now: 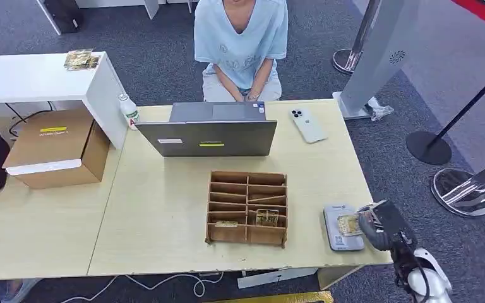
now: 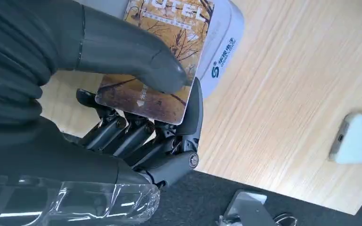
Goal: Pass the card to the sensor for recognition and then transmit it.
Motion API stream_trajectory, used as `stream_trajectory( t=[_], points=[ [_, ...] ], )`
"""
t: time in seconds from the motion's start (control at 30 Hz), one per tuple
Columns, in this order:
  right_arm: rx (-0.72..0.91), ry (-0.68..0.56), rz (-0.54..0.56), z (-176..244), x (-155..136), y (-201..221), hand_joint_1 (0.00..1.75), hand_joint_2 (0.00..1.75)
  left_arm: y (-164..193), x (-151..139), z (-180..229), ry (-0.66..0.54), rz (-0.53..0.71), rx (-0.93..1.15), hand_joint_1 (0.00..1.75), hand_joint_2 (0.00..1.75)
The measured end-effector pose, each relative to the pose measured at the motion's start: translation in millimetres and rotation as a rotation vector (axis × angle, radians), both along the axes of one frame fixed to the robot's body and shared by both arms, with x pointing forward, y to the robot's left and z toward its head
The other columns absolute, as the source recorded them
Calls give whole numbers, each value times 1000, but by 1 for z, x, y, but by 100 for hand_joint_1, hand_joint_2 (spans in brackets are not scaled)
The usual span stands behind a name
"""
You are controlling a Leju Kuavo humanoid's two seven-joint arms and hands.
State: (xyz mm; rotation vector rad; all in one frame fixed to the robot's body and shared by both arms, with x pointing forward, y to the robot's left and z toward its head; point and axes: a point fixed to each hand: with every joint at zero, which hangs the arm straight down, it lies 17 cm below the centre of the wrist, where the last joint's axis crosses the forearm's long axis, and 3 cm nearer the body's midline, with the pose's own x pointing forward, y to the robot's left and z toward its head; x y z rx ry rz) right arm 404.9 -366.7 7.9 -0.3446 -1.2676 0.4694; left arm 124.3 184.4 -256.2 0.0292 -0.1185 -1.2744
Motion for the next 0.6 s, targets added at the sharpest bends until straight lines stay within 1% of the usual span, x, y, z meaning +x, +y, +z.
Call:
stream_trajectory(
  t=[0.3,0.6],
  points=[
    [-28,5,34,-2,12,15,175,175,-2,0,0,0,-2,-8,0,0],
    [-144,10,32,-9,21,15,175,175,-2,1,0,0,-1,-6,0,0]
  ],
)
